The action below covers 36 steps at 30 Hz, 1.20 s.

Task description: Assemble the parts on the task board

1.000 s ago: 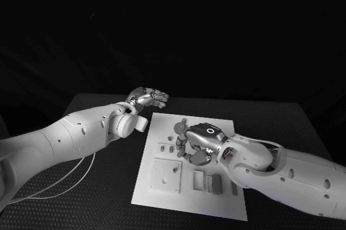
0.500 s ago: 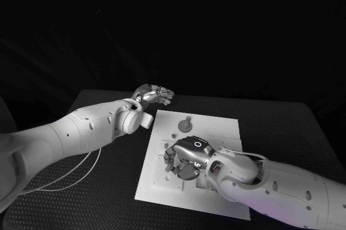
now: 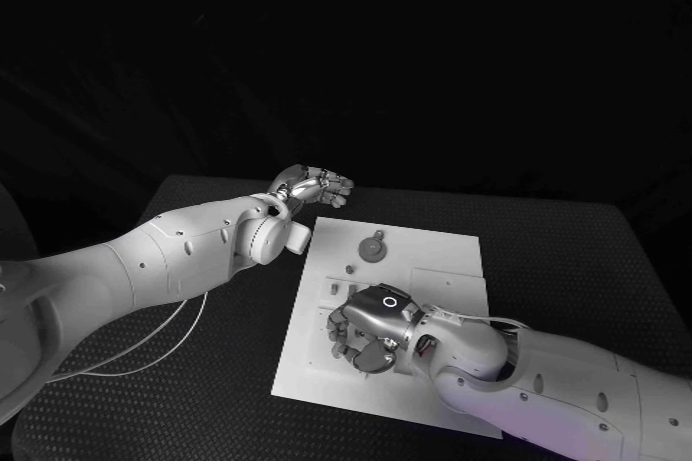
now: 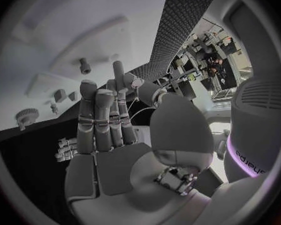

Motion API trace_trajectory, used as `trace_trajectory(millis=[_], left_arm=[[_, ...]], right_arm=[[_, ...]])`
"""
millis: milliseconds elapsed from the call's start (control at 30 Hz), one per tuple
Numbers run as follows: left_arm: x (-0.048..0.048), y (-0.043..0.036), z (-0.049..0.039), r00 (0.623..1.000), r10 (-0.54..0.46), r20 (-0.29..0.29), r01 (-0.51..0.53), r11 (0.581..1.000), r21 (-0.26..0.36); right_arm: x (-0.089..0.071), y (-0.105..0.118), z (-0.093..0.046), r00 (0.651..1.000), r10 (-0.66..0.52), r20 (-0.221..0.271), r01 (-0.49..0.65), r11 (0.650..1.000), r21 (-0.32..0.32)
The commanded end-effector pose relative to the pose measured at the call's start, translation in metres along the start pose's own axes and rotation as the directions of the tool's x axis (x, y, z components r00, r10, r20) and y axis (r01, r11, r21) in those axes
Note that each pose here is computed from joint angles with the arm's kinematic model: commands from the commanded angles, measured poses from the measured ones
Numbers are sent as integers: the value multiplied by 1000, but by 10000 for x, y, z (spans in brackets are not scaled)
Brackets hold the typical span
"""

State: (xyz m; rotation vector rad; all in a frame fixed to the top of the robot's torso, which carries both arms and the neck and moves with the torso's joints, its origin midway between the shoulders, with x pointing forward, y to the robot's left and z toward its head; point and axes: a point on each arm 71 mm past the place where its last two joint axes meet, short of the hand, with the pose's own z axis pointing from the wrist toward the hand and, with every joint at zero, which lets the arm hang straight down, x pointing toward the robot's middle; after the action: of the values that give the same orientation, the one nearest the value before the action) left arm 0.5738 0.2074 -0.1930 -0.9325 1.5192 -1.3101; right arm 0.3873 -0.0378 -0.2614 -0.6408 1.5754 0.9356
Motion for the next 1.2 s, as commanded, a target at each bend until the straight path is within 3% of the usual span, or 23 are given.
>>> trace_trajectory(millis=[33,933,1200], left_arm=[[30,-19,5,1000,-11,-17,12,1000,13],[4,-11,-3,1000,-11,-15,11,1000,7],[0,-10,-4,1000,-11,-14,11,1000,6]], right_arm=[[86,40,-13,1000,-26,-8,26,999,-21],[121,-1,-49,999,-49,11,49,999,-5],[143,-22,-54,998,-56,-19,56,998,4]])
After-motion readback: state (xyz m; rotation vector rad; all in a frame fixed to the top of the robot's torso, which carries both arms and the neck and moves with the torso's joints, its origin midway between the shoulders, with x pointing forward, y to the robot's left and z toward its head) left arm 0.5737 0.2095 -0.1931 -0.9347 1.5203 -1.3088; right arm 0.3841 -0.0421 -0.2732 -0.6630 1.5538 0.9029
